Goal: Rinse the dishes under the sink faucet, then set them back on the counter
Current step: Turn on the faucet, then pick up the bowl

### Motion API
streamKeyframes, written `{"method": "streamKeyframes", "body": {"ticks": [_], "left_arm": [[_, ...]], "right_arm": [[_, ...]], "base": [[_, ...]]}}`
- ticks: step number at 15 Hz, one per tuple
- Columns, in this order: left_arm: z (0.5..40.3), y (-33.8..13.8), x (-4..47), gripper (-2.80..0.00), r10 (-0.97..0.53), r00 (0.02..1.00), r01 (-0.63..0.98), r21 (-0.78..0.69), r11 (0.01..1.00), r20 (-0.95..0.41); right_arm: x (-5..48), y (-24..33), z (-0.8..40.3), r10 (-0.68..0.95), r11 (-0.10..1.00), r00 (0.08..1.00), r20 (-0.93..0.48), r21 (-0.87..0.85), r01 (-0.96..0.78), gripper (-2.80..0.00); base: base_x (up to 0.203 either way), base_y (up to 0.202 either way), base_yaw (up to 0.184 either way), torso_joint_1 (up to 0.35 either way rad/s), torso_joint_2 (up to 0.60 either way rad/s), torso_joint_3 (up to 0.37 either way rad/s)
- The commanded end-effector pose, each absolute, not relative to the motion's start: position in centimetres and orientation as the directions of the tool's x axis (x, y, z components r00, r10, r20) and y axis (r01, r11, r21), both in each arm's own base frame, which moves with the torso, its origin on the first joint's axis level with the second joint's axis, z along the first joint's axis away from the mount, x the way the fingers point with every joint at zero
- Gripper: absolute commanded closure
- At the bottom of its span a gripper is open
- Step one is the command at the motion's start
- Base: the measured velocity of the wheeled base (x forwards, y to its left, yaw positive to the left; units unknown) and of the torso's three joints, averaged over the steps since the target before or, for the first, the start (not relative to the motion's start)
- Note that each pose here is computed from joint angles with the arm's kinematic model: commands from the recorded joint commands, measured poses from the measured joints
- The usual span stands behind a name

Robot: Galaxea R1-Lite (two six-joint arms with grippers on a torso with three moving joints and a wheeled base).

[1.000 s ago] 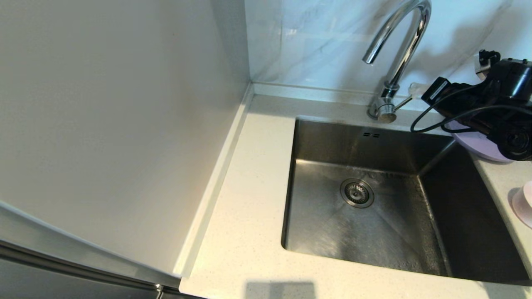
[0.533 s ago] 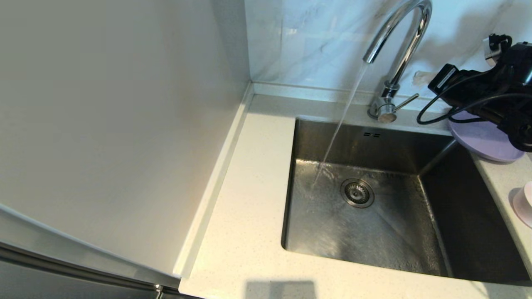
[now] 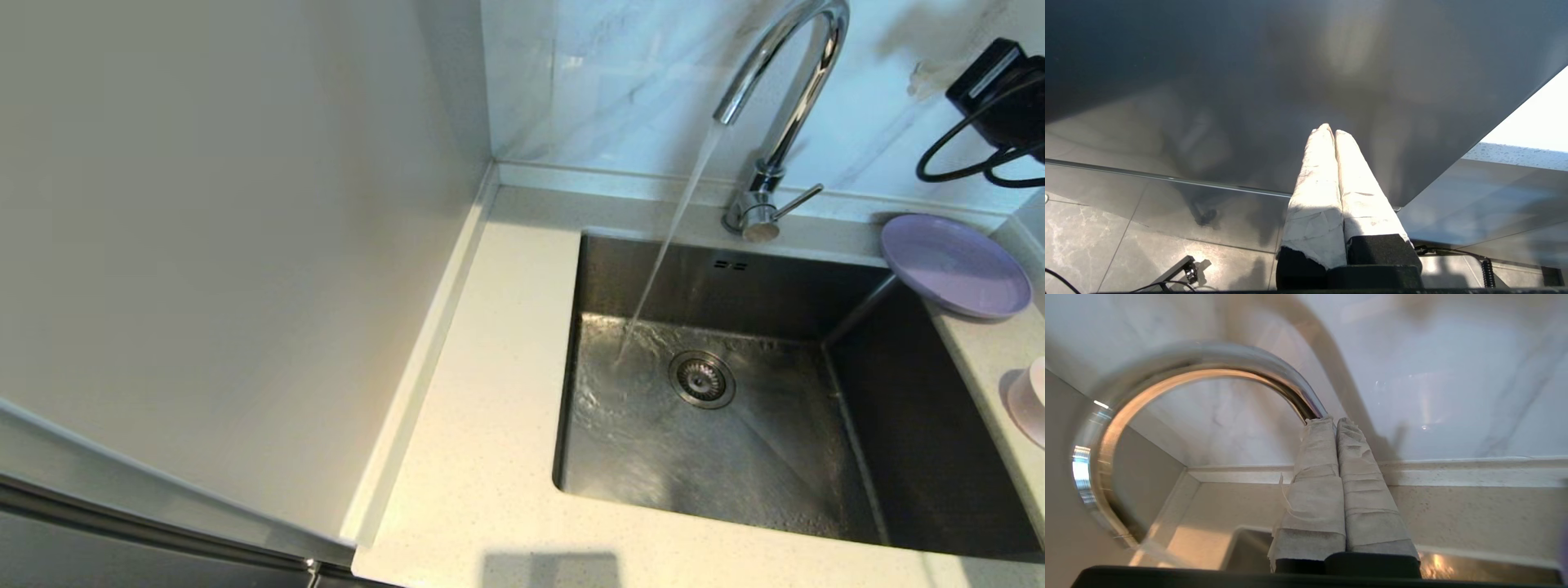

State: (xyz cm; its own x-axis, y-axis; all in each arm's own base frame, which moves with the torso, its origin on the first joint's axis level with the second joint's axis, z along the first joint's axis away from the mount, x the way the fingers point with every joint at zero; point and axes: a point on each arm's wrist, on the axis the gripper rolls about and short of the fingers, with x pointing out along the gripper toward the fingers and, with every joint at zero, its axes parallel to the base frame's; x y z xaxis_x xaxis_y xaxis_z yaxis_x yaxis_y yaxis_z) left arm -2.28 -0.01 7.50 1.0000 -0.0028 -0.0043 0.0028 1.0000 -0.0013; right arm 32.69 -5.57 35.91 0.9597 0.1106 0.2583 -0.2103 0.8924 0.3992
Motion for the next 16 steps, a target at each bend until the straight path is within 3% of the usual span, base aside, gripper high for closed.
{"method": "streamKeyframes", "body": {"ticks": [1,3,8,16], "left_arm": [[7.5,0.0,-2.3,0.00,-0.003,1.000,0.003,-0.002,1.000,-0.005],[7.5,0.0,-2.3,0.00,-0.003,1.000,0.003,-0.002,1.000,-0.005],[7.5,0.0,-2.3,0.00,-0.003,1.000,0.003,-0.002,1.000,-0.005],[7.5,0.0,-2.3,0.00,-0.003,1.000,0.003,-0.002,1.000,-0.005]], "right_arm": [[27.5,-5.0,39.8,0.103,0.894,0.955,0.278,0.395,-0.212,0.00],[25.0,-4.0,41.4,0.118,0.882,0.973,0.200,0.428,-0.195,0.00],[20.9,-0.5,46.9,0.251,0.803,0.940,0.232,0.492,-0.336,0.00],[21.6,7.2,46.1,0.567,0.630,0.798,0.202,0.518,-0.579,0.00]], "base": [[0.000,0.000,0.000,0.000,0.00,0.000],[0.000,0.000,0.000,0.000,0.00,0.000],[0.000,0.000,0.000,0.000,0.00,0.000],[0.000,0.000,0.000,0.000,0.00,0.000]]}}
